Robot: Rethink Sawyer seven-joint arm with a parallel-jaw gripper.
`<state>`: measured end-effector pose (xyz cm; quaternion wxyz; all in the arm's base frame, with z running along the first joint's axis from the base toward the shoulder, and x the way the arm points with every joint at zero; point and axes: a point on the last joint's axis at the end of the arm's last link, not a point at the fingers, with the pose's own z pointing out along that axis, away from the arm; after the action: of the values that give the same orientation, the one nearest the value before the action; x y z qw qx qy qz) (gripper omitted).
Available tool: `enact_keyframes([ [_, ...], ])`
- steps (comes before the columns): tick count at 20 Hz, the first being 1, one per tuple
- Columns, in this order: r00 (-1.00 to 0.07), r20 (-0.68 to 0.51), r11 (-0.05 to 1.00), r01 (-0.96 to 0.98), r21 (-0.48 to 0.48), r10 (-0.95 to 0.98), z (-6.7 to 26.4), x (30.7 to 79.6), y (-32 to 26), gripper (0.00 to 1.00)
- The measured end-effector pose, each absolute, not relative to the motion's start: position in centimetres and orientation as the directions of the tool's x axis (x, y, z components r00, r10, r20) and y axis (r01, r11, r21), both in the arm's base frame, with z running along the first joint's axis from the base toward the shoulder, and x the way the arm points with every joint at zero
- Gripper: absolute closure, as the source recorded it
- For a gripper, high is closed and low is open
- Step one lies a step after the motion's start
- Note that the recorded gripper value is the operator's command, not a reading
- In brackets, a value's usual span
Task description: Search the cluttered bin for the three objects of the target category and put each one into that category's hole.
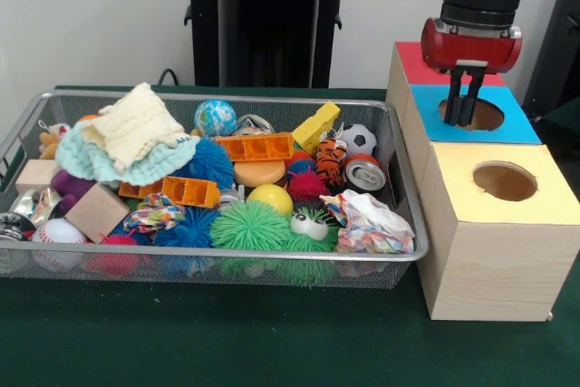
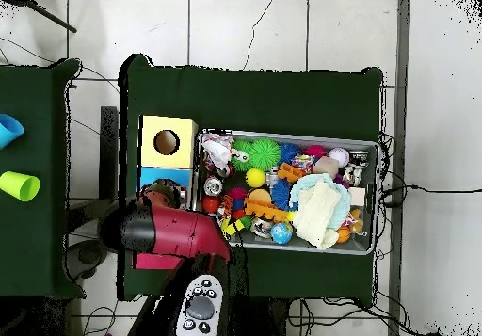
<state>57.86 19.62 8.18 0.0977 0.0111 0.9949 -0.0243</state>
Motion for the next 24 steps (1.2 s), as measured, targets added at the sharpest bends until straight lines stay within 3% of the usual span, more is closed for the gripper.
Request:
enact_keyframes([
  [9, -0.975, -0.218, 0.999, 0.043, -0.030, 0.035, 10.1, 58.2, 19.1, 1.00],
  [17, -0.940, -0.319, 0.992, 0.127, -0.009, 0.117, 17.2, 60.1, 14.6, 1.00],
  [24, -0.916, -0.367, 0.985, 0.174, 0.003, 0.163, 20.9, 60.3, 11.8, 1.00],
])
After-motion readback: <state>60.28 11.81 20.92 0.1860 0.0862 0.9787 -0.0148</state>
